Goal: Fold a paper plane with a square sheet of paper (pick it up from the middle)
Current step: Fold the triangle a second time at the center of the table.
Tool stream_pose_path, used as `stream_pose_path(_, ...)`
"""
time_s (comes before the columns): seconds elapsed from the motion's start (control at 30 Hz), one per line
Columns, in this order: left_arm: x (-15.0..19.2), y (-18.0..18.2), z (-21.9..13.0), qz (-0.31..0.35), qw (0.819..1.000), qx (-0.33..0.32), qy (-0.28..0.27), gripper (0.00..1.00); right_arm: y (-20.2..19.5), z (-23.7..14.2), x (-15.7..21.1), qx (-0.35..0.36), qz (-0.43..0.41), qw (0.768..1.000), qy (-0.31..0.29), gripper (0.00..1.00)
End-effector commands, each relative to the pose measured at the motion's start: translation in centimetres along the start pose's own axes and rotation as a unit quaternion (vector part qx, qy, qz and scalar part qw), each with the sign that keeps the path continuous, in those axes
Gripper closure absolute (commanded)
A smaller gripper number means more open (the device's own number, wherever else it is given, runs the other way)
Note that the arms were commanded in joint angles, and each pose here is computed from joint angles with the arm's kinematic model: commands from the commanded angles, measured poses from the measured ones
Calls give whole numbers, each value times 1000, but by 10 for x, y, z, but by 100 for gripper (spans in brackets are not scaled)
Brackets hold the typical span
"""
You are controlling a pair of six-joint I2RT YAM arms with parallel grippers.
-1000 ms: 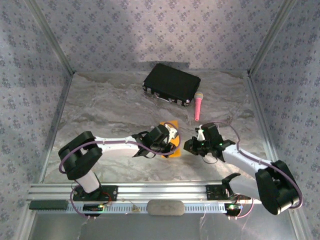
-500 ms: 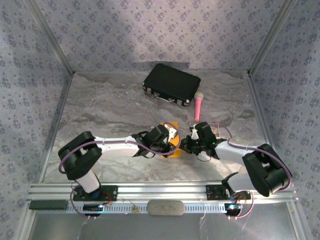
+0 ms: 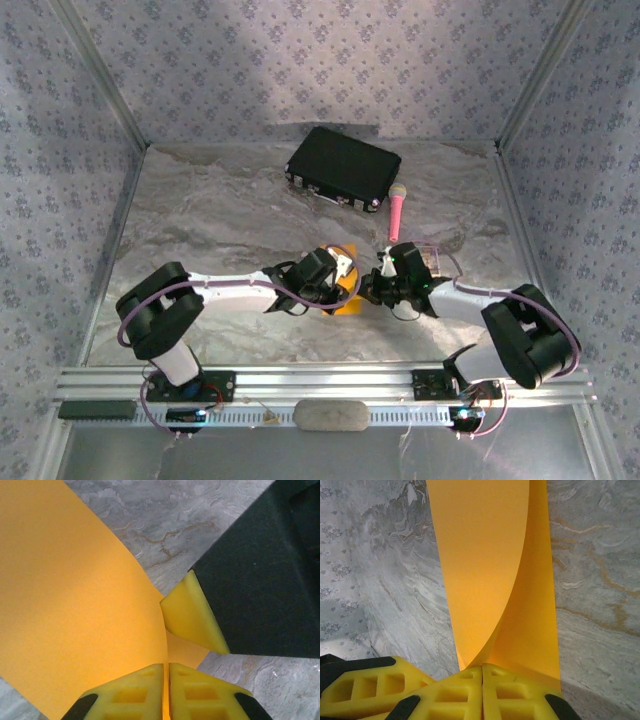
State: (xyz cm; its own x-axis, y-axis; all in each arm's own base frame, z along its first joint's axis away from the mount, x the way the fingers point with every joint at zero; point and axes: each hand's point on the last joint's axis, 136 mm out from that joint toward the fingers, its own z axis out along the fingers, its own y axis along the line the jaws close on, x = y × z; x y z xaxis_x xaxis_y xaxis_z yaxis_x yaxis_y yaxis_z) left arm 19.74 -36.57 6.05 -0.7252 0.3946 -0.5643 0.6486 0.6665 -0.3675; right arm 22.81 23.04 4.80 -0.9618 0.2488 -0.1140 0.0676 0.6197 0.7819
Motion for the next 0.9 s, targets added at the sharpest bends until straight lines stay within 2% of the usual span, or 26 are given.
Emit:
stream_pose_path(0.0, -10, -1, -7, 6, 1000, -2, -6, 91, 1, 3, 1, 7, -1, 1000, 8, 92)
stream_pose_path(0.5, -12, 3, -9, -9, 1000, -1, -17, 90, 10, 11, 10, -1, -9, 1000, 19, 92)
stream_pose_path(0.73, -14, 3, -12, -17, 999, 7, -28, 79, 9, 11, 3, -1, 6, 1000, 1, 92)
stream_pose_path(0.87, -11, 7, -11, -31, 999, 12, -32, 78, 9, 10, -1, -8, 17, 1000, -8, 93)
